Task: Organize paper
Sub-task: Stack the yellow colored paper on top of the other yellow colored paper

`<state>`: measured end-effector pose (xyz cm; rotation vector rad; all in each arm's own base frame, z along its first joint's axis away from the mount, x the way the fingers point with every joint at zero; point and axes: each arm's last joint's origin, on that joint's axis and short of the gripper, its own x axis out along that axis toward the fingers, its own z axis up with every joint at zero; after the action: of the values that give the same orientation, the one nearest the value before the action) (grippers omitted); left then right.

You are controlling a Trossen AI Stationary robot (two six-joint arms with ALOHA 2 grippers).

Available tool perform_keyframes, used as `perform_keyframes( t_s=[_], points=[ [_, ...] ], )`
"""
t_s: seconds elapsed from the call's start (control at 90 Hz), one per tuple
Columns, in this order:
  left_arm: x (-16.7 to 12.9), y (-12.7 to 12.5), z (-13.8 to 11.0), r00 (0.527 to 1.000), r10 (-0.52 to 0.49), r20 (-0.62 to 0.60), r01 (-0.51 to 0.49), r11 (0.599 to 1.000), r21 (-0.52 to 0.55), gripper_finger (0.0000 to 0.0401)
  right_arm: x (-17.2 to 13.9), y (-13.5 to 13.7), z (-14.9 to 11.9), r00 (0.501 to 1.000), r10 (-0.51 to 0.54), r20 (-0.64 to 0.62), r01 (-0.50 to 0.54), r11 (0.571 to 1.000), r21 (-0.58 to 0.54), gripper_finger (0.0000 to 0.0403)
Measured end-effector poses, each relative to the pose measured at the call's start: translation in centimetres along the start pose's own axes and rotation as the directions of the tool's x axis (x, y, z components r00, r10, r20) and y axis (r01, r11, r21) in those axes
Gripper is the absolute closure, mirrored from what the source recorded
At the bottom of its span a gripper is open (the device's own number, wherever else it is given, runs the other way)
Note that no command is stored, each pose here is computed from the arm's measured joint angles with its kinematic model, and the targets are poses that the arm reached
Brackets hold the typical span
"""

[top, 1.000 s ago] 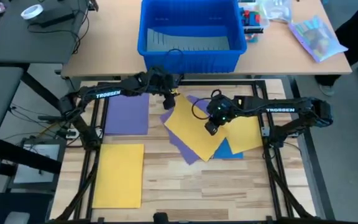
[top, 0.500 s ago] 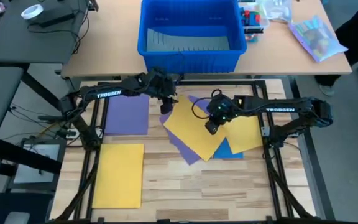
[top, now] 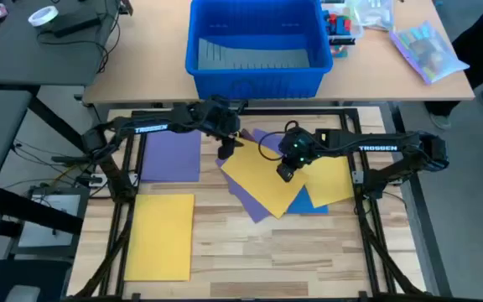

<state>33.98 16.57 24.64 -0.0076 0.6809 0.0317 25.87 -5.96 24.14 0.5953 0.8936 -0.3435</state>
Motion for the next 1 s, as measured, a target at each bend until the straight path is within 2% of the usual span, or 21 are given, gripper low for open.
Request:
perform_keyframes(
  t_s=[0.167, 0.244, 0.322, 0.422, 0.467, 0.667, 0.789, 1.0],
  points=[
    [1.1, -0.1, -0.4, 0.998, 0.049, -0.034, -0.048, 0.999, 0.019, 0.0249, 0.0, 0.0, 0.0, 1.0, -0.001, -0.002, 0.001, 1.0, -0.001, 0.0403],
    [1.1, 0.0, -0.1, 0.998, 0.062, -0.011, -0.062, 0.998, 0.022, 0.0258, 0.0, 0.0, 0.0, 1.0, -0.003, -0.005, 0.003, 1.0, 0.0, 0.0403],
    [1.1, -0.1, -0.2, 0.998, 0.059, -0.018, -0.059, 0.998, -0.005, 0.0288, 0.0, 0.0, 0.0, 1.0, -0.001, -0.001, 0.001, 1.0, 0.0, 0.0403],
    [1.2, -0.2, -0.3, 0.999, 0.039, -0.029, -0.041, 0.997, -0.059, 0.0363, 0.0, 0.0, 0.0, 1.0, -0.001, -0.002, 0.001, 1.0, 0.013, 0.0403],
    [1.2, -0.3, -0.3, 1.0, 0.016, -0.025, -0.018, 0.996, -0.082, 0.0385, 0.0, 0.0, 0.0, 1.0, -0.001, -0.002, 0.001, 0.999, 0.032, 0.0403],
    [0.0, -1.1, 0.4, 1.0, -0.019, -0.002, 0.019, 0.988, -0.156, 0.04, -1.2, -0.7, 0.7, 1.0, -0.022, -0.012, 0.024, 0.993, 0.114, 0.0398],
    [-1.5, -1.6, 1.1, 1.0, -0.017, 0.02, 0.021, 0.98, -0.196, 0.0401, -3.6, -0.8, 1.7, 0.999, -0.031, 0.014, 0.03, 0.995, 0.096, 0.0367],
    [-4.6, -2.5, 1.6, 1.0, -0.007, 0.001, 0.007, 0.969, -0.247, 0.0401, -7.5, -0.9, 3.0, 0.994, -0.022, 0.106, 0.02, 1.0, 0.017, 0.0277]
  ],
)
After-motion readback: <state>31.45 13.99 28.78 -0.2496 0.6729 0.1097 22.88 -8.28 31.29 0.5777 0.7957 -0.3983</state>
